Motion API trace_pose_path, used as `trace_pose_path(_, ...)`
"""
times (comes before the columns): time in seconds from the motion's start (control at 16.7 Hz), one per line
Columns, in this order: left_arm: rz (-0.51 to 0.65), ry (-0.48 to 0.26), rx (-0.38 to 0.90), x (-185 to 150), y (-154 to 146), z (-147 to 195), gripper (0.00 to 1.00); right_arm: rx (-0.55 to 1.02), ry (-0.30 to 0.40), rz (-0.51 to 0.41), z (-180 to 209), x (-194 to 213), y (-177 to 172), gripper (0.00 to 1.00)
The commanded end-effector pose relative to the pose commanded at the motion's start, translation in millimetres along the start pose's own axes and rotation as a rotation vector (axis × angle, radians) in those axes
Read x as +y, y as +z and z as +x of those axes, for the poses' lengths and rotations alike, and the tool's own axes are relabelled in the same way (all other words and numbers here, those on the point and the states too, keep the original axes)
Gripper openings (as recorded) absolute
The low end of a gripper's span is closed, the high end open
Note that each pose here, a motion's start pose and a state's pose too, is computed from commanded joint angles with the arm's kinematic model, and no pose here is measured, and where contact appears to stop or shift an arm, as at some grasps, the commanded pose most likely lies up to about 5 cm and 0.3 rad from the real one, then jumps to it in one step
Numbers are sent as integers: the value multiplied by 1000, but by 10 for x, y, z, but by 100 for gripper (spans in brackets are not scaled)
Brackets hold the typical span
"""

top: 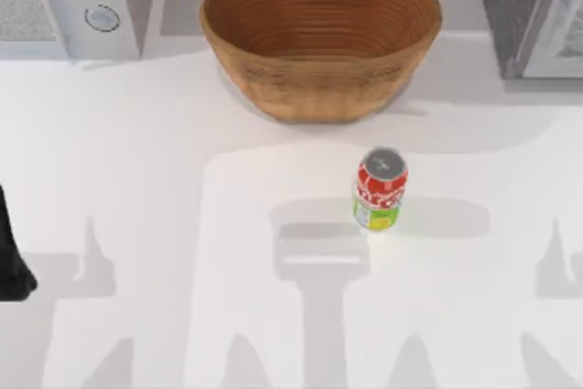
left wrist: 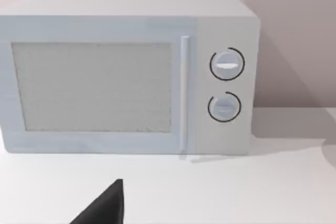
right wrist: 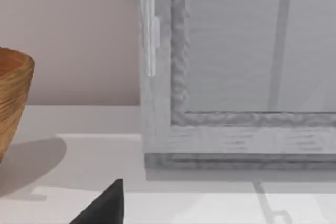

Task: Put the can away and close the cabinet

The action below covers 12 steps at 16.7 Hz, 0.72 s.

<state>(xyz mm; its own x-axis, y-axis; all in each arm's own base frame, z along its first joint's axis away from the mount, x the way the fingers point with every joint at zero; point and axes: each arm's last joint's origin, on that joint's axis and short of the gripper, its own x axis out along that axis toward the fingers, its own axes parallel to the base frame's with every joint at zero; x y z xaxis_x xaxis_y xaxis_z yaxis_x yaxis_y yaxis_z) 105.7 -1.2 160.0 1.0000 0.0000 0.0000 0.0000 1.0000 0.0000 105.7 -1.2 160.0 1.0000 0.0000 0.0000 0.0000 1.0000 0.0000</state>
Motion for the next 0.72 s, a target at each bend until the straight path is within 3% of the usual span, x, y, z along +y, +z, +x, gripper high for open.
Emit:
trace_pose_path(0.42, 0, 0, 0, 0, 0, 0, 100, 0, -2, -2, 78, 48, 111, 100)
trace_pose_path(0.72, 0, 0, 0, 0, 0, 0, 100, -1, -6, -6, 352, 225, 325, 100)
